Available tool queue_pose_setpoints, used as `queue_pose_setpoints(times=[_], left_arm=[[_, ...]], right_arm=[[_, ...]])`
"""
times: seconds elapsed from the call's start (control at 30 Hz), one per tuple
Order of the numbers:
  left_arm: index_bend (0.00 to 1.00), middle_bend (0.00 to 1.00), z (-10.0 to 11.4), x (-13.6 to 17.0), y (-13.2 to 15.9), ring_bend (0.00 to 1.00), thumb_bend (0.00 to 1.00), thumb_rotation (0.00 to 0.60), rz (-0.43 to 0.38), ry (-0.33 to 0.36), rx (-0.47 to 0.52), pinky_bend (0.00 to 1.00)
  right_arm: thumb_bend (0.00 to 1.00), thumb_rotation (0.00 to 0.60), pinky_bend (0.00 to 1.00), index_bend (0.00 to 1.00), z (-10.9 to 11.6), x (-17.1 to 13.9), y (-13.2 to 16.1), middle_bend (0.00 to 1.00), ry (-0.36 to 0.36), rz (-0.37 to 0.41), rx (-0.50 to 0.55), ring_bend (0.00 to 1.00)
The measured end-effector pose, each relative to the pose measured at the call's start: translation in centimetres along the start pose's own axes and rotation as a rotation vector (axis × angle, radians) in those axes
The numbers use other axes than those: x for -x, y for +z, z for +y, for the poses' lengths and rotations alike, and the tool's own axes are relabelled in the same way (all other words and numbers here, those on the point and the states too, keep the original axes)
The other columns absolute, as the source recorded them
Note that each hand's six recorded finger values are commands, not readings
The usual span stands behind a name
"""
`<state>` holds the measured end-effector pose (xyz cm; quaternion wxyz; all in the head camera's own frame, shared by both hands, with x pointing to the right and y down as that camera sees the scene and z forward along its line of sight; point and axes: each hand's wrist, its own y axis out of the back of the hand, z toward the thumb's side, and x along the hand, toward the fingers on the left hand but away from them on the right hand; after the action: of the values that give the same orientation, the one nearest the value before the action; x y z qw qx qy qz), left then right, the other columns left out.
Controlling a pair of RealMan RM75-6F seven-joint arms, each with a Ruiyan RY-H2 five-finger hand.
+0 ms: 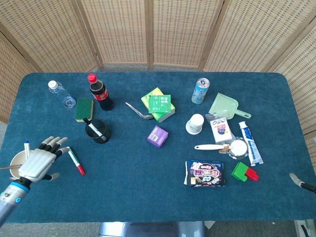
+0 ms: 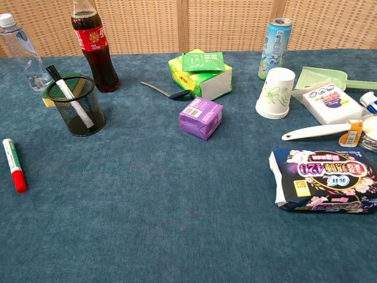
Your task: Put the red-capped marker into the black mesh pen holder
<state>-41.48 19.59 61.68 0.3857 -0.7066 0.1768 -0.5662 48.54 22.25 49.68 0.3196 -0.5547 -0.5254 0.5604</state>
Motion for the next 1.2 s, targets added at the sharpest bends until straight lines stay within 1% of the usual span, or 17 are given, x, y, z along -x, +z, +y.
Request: queue_pose_setpoints(times=[0.27,0.4,0.57,0.7,1.1,1.2], left_arm=[[0.26,0.00,-2.4,-1.2,2.0,0.00,0.16,0.600,-0.041,-0.059,-0.075,0.00],[0.26,0.00,-3.1,-1.8,2.8,0.00,0.25,0.600,-0.054,-0.076,-0.115,0.00],[0.26,0.00,-3.7,-2.5,3.4,0.00,0.30,0.600,-0.061,-0.092,-0.156,0.00],[0.26,0.00,-3.8,-2.9,3.7,0.00,0.35,0.600,-0.065,-0.094,-0.186,0.00],[0.26,0.00,-4.5,-3.6,4.9,0.00,0.35,0.600,-0.083,-0.093,-0.244,0.00],[0.29,0.00,-4.7,-3.9,5.2,0.00,0.35,0.600,-0.086,-0.093,-0.251,0.00]], right_arm=[[0.00,0.600,0.15,0.00,0.2,0.0,-0.1,0.00,-0.001,0.000,0.019,0.00],[0.00,0.600,0.15,0.00,0.4,0.1,-0.3,0.00,-0.004,-0.003,0.025,0.00],[0.00,0.600,0.15,0.00,0.5,0.1,-0.4,0.00,-0.006,-0.005,0.030,0.00],[0.00,0.600,0.15,0.00,0.6,0.1,-0.4,0.00,-0.008,-0.005,0.035,0.00],[0.00,0.600,0.15,0.00,0.9,0.1,-0.5,0.00,-0.013,-0.007,0.047,0.00],[0.00,0.600,0.15,0.00,0.9,0.1,-0.6,0.00,-0.014,-0.008,0.049,0.00]])
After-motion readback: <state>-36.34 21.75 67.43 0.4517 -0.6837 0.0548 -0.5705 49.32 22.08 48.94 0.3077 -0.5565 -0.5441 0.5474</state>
